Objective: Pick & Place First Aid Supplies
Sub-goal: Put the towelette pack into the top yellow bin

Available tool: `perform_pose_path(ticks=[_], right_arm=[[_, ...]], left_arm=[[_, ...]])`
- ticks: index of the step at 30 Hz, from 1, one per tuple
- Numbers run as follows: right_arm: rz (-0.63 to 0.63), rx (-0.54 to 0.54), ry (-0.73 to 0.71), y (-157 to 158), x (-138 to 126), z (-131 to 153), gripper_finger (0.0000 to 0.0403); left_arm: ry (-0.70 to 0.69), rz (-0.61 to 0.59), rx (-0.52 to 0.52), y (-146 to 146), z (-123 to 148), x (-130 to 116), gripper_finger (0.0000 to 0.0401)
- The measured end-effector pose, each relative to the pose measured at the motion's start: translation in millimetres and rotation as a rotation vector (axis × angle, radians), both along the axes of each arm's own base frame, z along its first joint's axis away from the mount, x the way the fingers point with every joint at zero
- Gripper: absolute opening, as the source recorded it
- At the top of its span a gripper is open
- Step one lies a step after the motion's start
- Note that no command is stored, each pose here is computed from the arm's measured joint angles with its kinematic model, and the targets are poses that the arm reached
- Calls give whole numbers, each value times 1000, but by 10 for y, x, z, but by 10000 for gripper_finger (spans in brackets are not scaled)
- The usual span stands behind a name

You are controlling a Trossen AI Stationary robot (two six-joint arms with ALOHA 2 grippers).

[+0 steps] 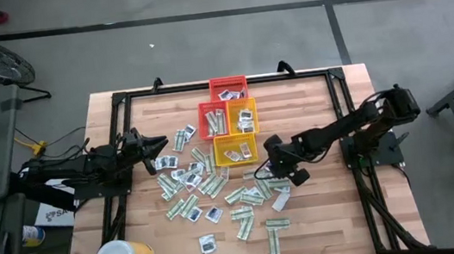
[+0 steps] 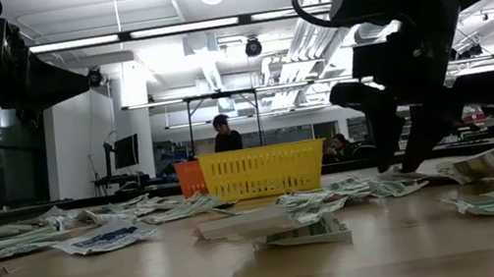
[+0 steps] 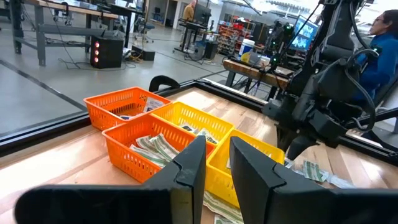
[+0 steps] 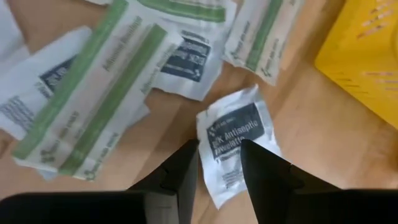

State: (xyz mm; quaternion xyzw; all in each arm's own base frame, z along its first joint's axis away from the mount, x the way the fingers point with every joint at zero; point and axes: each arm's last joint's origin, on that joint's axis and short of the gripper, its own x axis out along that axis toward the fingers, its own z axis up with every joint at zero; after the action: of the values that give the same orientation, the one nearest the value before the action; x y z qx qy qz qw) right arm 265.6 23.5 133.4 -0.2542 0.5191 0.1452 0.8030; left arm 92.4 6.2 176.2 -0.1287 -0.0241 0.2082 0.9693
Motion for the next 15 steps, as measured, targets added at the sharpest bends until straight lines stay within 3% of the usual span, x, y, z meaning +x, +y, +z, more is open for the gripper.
perform_pose_path(ticks=[11, 15], right_arm=[[-14, 17, -4, -27, 7, 2, 12], [-42, 5, 0, -33, 3, 3, 7]], left_arm=[[1, 0, 0, 0, -1, 0, 73], [1, 0, 0, 0, -1, 0, 73]])
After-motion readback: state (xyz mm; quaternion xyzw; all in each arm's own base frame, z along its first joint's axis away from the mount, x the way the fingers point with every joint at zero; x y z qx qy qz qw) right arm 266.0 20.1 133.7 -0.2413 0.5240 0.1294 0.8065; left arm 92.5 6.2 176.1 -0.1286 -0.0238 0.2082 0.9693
